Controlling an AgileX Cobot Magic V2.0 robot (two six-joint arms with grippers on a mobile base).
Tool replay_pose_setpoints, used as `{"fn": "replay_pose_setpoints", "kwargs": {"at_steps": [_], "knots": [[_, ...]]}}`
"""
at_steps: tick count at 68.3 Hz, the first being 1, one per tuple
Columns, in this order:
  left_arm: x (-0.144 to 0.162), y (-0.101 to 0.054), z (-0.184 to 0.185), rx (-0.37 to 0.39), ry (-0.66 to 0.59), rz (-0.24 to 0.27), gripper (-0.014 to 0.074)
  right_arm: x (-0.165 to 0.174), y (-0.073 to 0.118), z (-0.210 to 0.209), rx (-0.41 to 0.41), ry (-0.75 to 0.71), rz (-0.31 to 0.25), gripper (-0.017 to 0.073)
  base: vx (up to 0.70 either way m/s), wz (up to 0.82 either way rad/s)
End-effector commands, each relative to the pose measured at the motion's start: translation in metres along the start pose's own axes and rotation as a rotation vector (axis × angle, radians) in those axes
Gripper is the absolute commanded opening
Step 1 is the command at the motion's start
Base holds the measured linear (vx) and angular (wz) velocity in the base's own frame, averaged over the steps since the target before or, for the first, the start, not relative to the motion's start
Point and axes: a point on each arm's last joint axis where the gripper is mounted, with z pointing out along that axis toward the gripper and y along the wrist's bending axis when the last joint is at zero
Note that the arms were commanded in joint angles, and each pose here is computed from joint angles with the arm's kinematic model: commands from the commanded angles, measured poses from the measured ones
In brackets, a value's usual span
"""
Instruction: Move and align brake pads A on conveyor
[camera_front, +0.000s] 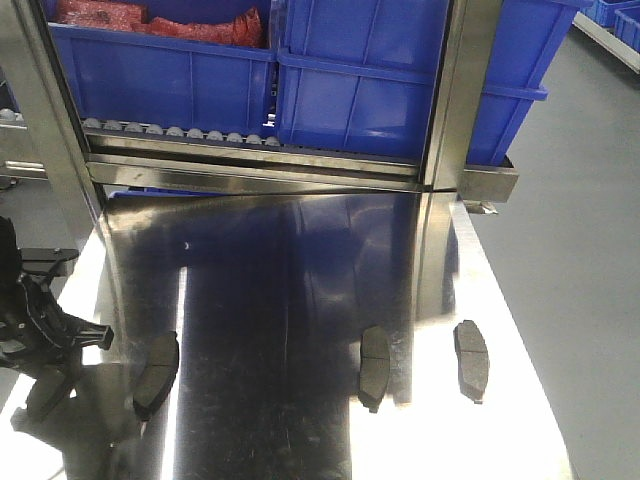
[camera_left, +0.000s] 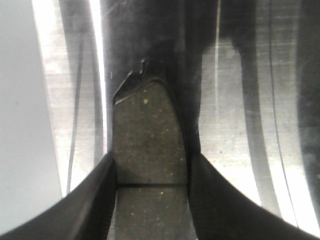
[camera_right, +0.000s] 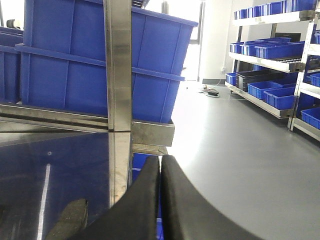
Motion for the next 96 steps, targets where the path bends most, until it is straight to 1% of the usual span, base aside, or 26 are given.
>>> {"fn": "replay_pose_setpoints", "kwargs": {"at_steps": [1,9,18,29,44,50,57,68,75,85,96], "knots": [[-0.004,-0.002,-0.018,0.005,-0.05,0.007,0.0,-0.003,0.0,-0.001,0.004,-0.07,-0.015,-0.0011,0.0,0.0],[-0.001,-0.002,-0.023,0.005,-0.046,0.017,-0.0008,-0.003,0.0,-0.001,0.004,-0.07,-0.015,-0.0011,0.0,0.0],[0.002,-0.003,-0.041,0.006,-0.09,0.017,-0.0008,-0.003,0.0,-0.001,0.004,-0.07,-0.015,-0.0011,0.0,0.0],[0.012,-0.003,-0.077,0.004,-0.183,0.027,-0.0007,-0.003,0.0,-0.001,0.004,-0.07,-0.015,-0.0011,0.0,0.0],[0.038,-0.004,-0.137,0.001,-0.369,0.031,-0.0007,-0.003,0.0,-0.001,0.004,-0.068,-0.015,-0.0011,0.0,0.0],[0.057,-0.005,-0.16,-0.002,-0.497,0.034,-0.0007,-0.003,0.0,-0.001,0.004,-0.068,-0.015,-0.0011,0.0,0.0],[0.084,-0.005,-0.176,-0.006,-0.653,0.034,-0.0007,-0.003,0.0,-0.001,0.004,-0.068,-0.015,-0.0011,0.0,0.0],[0.135,-0.005,-0.186,-0.008,-0.807,0.034,-0.0007,-0.003,0.0,-0.001,0.004,-0.068,-0.015,-0.0011,0.0,0.0],[0.166,-0.005,-0.185,-0.009,-0.886,0.034,-0.0007,-0.003,0.0,-0.001,0.004,-0.068,-0.015,-0.0011,0.0,0.0],[0.203,-0.005,-0.174,-0.011,-0.984,0.035,-0.0007,-0.003,0.0,-0.001,0.004,-0.068,-0.015,-0.0011,0.0,0.0],[0.231,-0.004,-0.16,-0.012,-1.083,0.034,-0.0007,-0.003,0.0,-0.001,0.004,-0.068,-0.015,-0.0011,0.0,0.0]]}}
